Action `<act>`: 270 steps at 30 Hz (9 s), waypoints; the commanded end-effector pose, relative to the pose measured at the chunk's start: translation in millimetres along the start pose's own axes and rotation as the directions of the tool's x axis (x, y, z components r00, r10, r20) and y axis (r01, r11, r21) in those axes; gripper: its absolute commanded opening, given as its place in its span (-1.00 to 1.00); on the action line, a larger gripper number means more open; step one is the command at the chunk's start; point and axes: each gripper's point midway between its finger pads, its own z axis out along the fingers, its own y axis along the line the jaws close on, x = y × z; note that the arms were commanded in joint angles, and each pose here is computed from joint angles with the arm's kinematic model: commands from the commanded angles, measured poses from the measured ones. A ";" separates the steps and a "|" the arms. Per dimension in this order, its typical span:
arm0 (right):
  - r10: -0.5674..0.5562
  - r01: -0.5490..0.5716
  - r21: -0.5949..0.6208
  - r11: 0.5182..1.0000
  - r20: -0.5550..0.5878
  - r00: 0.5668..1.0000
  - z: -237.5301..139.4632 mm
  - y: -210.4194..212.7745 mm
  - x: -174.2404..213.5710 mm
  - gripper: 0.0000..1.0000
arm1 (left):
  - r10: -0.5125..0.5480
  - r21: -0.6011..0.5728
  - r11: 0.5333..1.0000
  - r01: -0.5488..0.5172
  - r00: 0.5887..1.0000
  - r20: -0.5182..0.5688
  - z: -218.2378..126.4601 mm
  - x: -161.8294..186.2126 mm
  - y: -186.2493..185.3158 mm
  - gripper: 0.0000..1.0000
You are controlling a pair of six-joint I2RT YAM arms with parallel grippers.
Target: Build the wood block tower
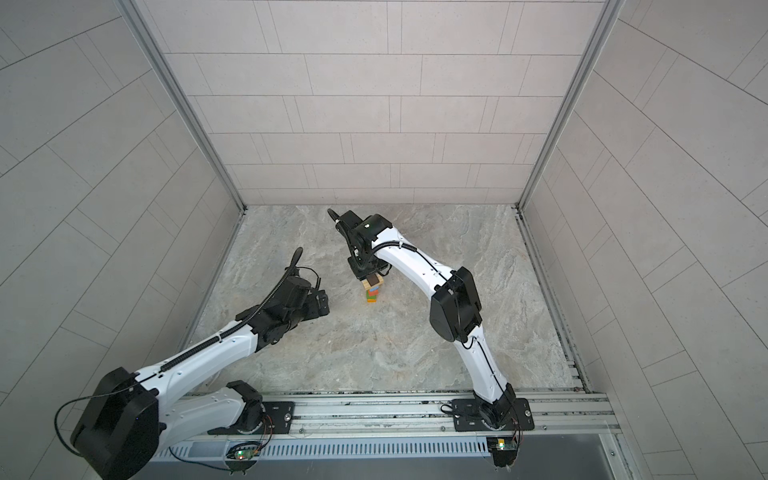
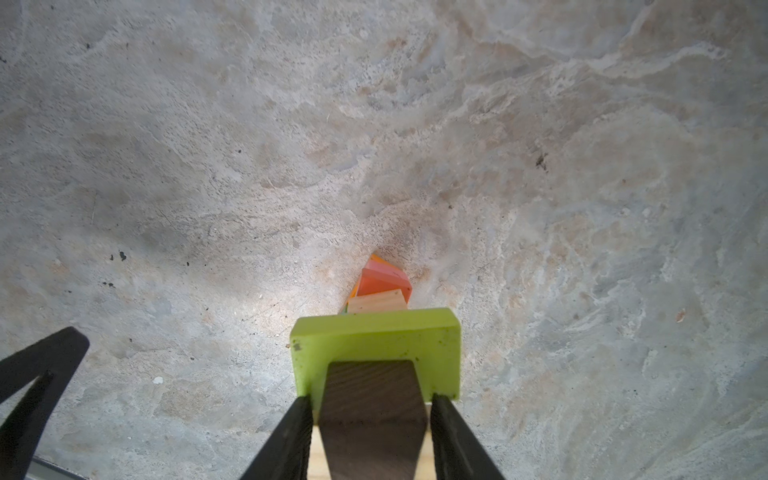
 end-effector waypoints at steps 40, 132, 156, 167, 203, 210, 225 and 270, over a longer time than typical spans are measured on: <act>-0.041 -0.551 0.324 0.769 0.886 0.463 -121.8 -208.5 150.3 0.99 | 0.118 -0.405 0.905 0.126 0.842 0.527 -106.9 -135.9 83.3 1.00; 0.067 -0.601 0.365 0.711 0.816 0.574 17.3 -310.1 153.5 0.99 | 0.309 -0.365 0.922 -0.133 0.820 0.483 56.0 -109.7 120.2 1.00; 0.067 -0.601 0.366 0.711 0.815 0.575 17.7 -309.9 153.9 0.99 | 0.301 -0.353 0.926 -0.135 0.826 0.476 58.3 -110.6 120.8 1.00; 0.066 -0.601 0.365 0.711 0.816 0.574 17.4 -309.9 153.8 0.99 | 0.301 -0.351 0.927 -0.135 0.826 0.477 58.2 -110.4 120.3 1.00; 0.022 -0.537 0.338 0.773 0.832 0.555 16.8 -294.3 148.8 0.99 | 0.295 -0.319 0.938 -0.133 0.791 0.537 45.4 -101.3 119.9 1.00; -0.013 -0.497 0.335 0.801 0.839 0.543 16.4 -286.3 147.2 0.99 | 0.268 -0.404 0.914 -0.050 0.820 0.506 50.9 -108.9 137.9 1.00; -0.033 -0.487 0.296 0.822 0.877 0.479 8.3 -278.0 154.0 0.99 | 0.209 -0.399 0.914 0.067 0.766 0.608 28.4 -100.2 154.0 1.00; -0.003 -0.465 0.282 0.839 0.857 0.515 15.9 -280.4 148.9 0.99 | 0.301 -0.197 0.953 -0.229 0.783 0.545 36.0 -86.1 104.0 1.00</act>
